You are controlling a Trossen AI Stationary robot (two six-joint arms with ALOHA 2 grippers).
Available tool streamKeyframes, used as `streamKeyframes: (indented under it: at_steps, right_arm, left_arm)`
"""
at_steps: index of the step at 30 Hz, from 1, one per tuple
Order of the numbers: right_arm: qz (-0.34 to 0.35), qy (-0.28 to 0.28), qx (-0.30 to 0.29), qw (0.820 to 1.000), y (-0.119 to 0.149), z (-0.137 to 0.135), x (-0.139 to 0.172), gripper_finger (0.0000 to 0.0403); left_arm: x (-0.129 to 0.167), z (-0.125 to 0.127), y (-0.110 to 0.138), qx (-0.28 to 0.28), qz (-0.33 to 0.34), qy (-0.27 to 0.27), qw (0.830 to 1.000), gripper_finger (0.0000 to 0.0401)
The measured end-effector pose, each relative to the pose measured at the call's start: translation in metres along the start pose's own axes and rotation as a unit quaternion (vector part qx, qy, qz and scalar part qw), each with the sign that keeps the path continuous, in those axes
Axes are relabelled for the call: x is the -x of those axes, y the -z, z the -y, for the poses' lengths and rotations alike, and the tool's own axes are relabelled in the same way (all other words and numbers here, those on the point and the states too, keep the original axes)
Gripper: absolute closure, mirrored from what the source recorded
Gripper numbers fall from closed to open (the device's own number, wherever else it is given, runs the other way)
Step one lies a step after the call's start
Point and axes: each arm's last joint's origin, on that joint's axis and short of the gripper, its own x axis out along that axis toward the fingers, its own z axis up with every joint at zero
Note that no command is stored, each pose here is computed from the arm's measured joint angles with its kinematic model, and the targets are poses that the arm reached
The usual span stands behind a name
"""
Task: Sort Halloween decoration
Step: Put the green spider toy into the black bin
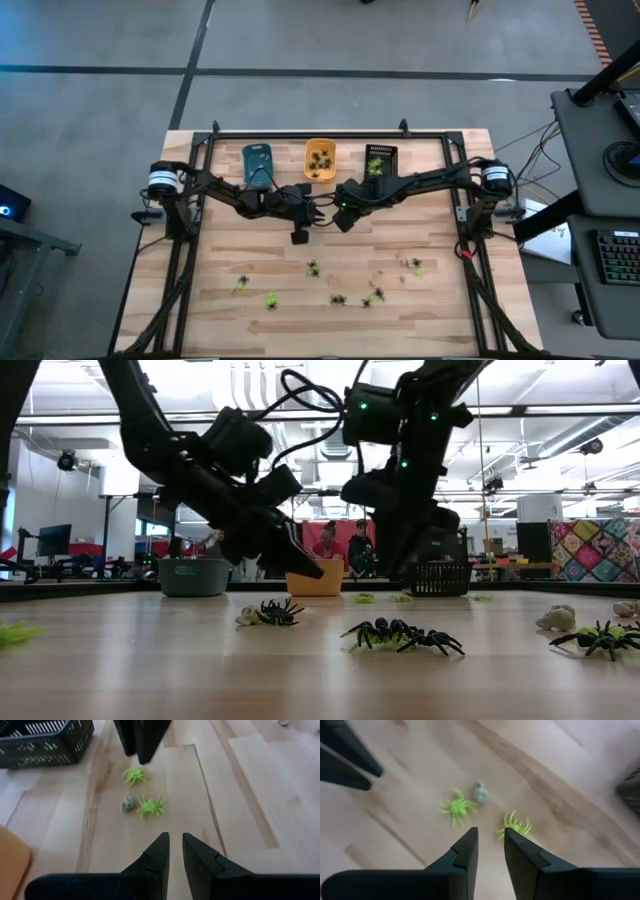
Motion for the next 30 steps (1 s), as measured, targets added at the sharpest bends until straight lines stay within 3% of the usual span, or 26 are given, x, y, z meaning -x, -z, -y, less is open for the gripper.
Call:
streamKeyframes:
  at_steps: [9,30]
  right_arm:
    - [-0.017,0.033,-0.025,0.999,-0.001,0.000,-0.010,0.0252]
    - [-0.045,0.064,-0.038,0.996,0.002,0.008,-0.038,0.0248]
  left_arm:
    - [0.016,0.001,0.005,0.001,0.022,-0.010,1.000,0.0365]
    - [0.016,0.001,0.004,0.003,0.027,-0.012,1.000,0.0365]
